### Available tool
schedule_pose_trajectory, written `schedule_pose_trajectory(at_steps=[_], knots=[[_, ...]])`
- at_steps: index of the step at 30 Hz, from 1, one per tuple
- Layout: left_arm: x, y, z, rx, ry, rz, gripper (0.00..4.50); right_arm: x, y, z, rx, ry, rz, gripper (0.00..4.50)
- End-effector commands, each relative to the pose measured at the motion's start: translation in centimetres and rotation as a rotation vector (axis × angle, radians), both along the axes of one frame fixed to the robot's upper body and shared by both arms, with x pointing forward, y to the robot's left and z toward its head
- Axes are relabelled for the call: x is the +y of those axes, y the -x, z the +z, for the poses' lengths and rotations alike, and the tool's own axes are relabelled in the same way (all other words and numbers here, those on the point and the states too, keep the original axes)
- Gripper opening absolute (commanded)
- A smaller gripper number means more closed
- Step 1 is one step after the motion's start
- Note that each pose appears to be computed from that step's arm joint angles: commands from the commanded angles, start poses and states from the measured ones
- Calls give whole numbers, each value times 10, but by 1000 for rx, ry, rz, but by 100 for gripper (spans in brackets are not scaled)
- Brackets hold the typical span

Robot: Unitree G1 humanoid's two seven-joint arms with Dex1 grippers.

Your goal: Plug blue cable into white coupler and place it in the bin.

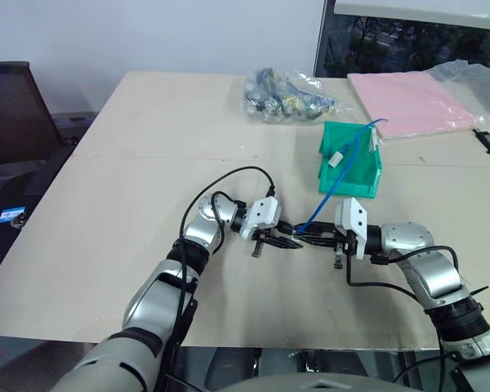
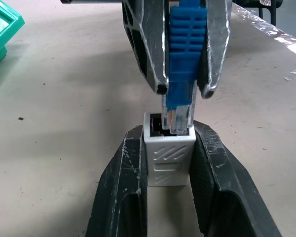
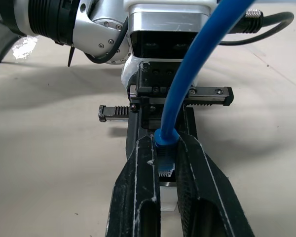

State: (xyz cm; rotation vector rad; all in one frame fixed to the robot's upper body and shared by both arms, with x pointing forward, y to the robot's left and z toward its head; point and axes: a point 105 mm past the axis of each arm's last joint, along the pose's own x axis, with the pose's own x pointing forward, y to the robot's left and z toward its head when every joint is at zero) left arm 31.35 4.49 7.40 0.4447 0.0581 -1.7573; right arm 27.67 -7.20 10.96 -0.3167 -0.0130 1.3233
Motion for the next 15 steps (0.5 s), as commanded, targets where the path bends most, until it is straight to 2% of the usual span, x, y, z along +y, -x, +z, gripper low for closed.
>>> schedule_pose_trajectory(at_steps=[1,7,10,12,15], knots=[[1,6,-17,29,-70,-16,57,-5,0,-15,29,57,-21,0],[0,5,-16,37,-58,-4,57,-4,2,-32,82,120,-24,0],[-2,4,-14,45,-45,2,57,-3,8,-55,165,208,-20,0],[-2,5,-14,48,-41,1,57,-9,18,-77,249,320,-6,0],[-2,5,-13,51,-37,6,57,-10,12,-79,258,339,-48,0]])
